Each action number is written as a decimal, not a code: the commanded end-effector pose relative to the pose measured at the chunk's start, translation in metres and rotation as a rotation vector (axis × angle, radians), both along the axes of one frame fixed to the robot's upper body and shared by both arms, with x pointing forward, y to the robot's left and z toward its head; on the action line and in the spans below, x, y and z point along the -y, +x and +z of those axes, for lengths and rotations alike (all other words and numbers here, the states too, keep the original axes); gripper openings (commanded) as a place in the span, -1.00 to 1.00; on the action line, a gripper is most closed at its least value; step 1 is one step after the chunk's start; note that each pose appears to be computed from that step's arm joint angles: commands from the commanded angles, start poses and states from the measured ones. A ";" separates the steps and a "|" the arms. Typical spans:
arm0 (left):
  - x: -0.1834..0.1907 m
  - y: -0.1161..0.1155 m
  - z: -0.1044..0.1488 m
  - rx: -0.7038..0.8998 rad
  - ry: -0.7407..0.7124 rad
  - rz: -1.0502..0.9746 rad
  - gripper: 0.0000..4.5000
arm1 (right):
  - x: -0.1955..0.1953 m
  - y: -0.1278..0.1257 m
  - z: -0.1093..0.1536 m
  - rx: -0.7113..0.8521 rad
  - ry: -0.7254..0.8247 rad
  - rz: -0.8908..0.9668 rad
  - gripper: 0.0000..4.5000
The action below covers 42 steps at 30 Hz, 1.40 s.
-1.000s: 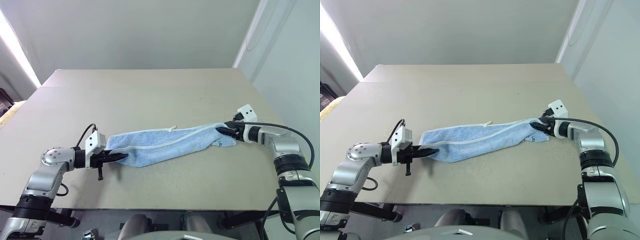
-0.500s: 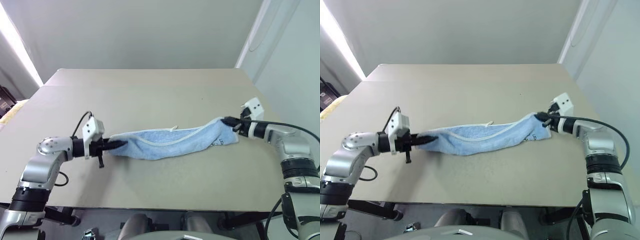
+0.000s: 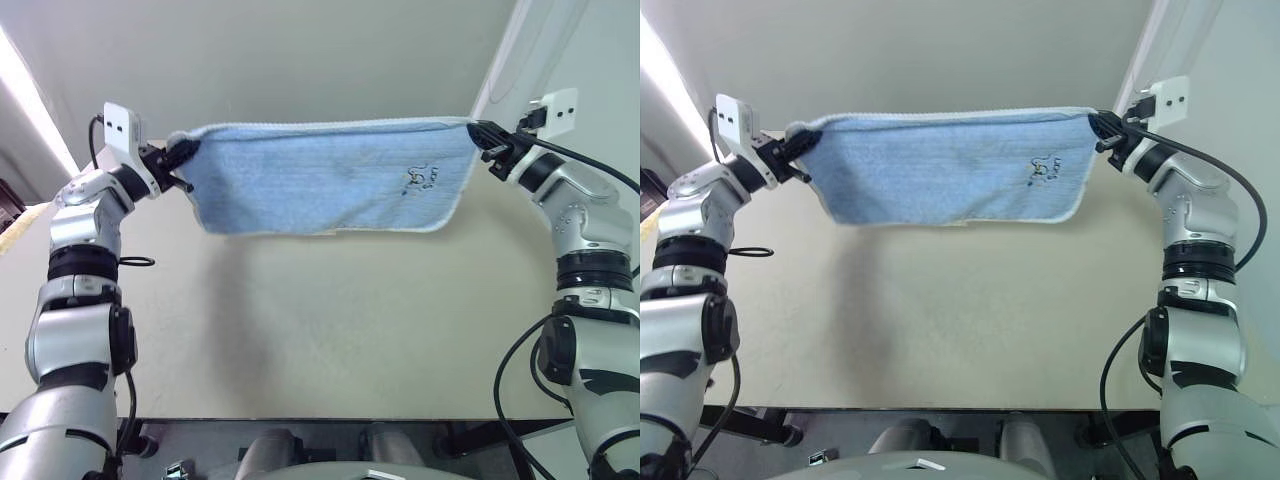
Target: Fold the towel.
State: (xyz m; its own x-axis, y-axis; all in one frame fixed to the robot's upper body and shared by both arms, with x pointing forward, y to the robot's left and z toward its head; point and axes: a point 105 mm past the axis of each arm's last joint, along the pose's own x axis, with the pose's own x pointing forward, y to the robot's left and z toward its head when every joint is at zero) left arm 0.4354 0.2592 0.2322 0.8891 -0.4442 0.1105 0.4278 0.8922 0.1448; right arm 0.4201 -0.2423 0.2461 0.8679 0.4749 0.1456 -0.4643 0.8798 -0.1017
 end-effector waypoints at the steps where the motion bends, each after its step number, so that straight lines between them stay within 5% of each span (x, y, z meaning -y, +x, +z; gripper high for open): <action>1: -0.019 -0.017 0.007 0.046 0.060 -0.051 -1.00 | 0.008 -0.024 0.007 0.040 -0.058 0.079 -0.98; 7: -0.030 -0.069 -0.033 -0.109 0.193 -0.320 -1.00 | -0.010 -0.071 -0.031 -0.092 -0.165 0.291 -0.98; 18: -0.052 -0.135 -0.077 -0.276 0.309 -0.350 -1.00 | -0.009 -0.128 -0.072 -0.261 -0.246 0.388 -0.98; 31: -0.063 -0.193 -0.102 -0.416 0.341 -0.353 -1.00 | -0.010 -0.196 -0.100 -0.455 -0.262 0.465 -0.98; 36: -0.067 -0.202 -0.113 -0.463 0.318 -0.331 -1.00 | -0.010 -0.207 -0.112 -0.506 -0.296 0.466 -0.98; 42: -0.064 -0.169 -0.115 -0.430 0.216 -0.261 -1.00 | -0.018 -0.177 -0.117 -0.453 -0.280 0.415 -0.98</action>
